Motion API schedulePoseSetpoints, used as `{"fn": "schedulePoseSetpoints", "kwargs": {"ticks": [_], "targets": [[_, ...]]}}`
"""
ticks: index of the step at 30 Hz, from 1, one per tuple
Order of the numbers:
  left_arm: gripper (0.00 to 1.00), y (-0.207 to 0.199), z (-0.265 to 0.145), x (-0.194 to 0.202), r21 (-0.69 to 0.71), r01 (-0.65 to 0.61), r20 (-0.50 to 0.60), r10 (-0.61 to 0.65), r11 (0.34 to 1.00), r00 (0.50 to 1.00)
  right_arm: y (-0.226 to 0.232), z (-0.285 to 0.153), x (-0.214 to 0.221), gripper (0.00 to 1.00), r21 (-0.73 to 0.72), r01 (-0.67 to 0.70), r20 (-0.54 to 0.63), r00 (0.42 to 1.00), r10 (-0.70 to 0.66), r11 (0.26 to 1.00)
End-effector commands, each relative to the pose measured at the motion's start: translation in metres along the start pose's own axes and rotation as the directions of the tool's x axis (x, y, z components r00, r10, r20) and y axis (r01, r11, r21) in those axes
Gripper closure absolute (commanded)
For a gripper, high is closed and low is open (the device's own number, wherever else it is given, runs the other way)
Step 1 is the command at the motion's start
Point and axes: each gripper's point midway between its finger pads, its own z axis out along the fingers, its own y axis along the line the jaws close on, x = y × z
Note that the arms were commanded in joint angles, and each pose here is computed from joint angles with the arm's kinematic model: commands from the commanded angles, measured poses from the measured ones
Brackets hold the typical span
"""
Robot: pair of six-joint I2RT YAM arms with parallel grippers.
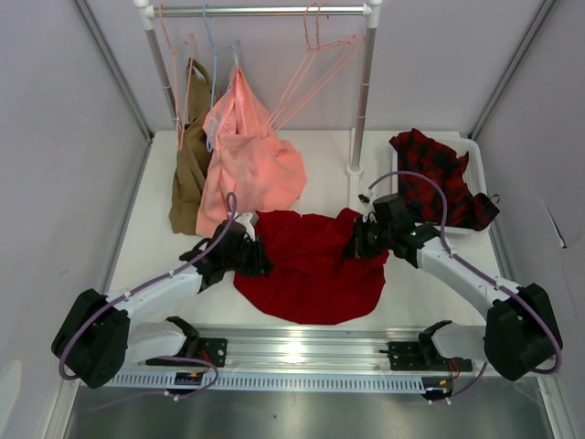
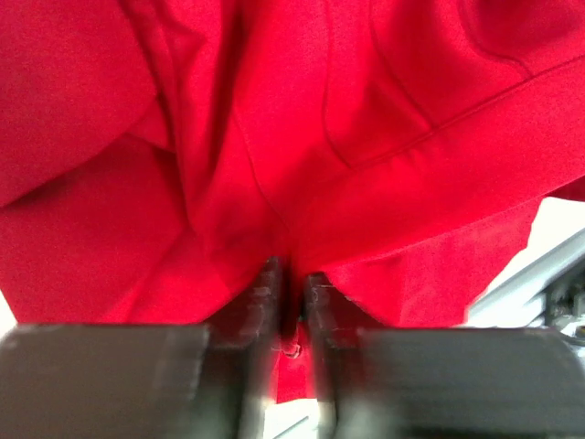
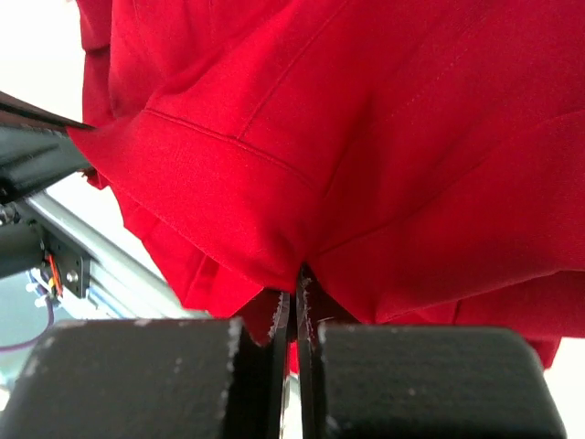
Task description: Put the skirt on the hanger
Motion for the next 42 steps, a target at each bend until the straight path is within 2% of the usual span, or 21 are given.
{"fn": "schedulePoseSetpoints", "kwargs": {"ticks": [1,6,10,18,24,34,42], "targets": [[0.68,-0.012,0.0,-0.031,0.035,-0.011,0.093,0.008,0.999,0.996,0.004,0.01,-0.026,0.98,-0.035,0.041,0.077,0.996,-0.038,0.999],[0.52,-0.033,-0.018,-0.054,0.08,-0.069,0.157,0.056,0.994,0.986,0.009,0.012,-0.032,0.93,-0.058,0.061,0.079,0.995,-0.057,0.996],[0.47,-0.046,-0.033,-0.066,0.108,-0.111,0.186,0.089,0.988,0.978,0.017,0.007,-0.039,0.94,-0.085,0.082,0.075,0.994,-0.076,0.993],[0.44,-0.066,-0.043,-0.064,0.173,-0.197,0.17,0.168,0.965,0.971,0.033,-0.008,-0.047,0.96,-0.126,0.118,0.086,0.99,-0.108,0.985],[0.41,-0.104,-0.043,-0.049,0.203,-0.348,0.167,0.318,0.915,0.933,0.038,-0.016,-0.054,0.96,-0.119,0.137,0.087,0.988,-0.127,0.983],[0.4,-0.099,0.0,-0.036,0.028,-0.436,0.129,0.429,0.9,0.894,0.036,-0.017,-0.049,0.96,-0.115,0.142,0.068,0.989,-0.134,0.983],[0.44,-0.072,0.02,-0.055,-0.175,-0.419,0.127,0.442,0.891,0.888,0.041,-0.018,-0.04,0.95,-0.159,0.154,0.053,0.988,-0.148,0.975]]}}
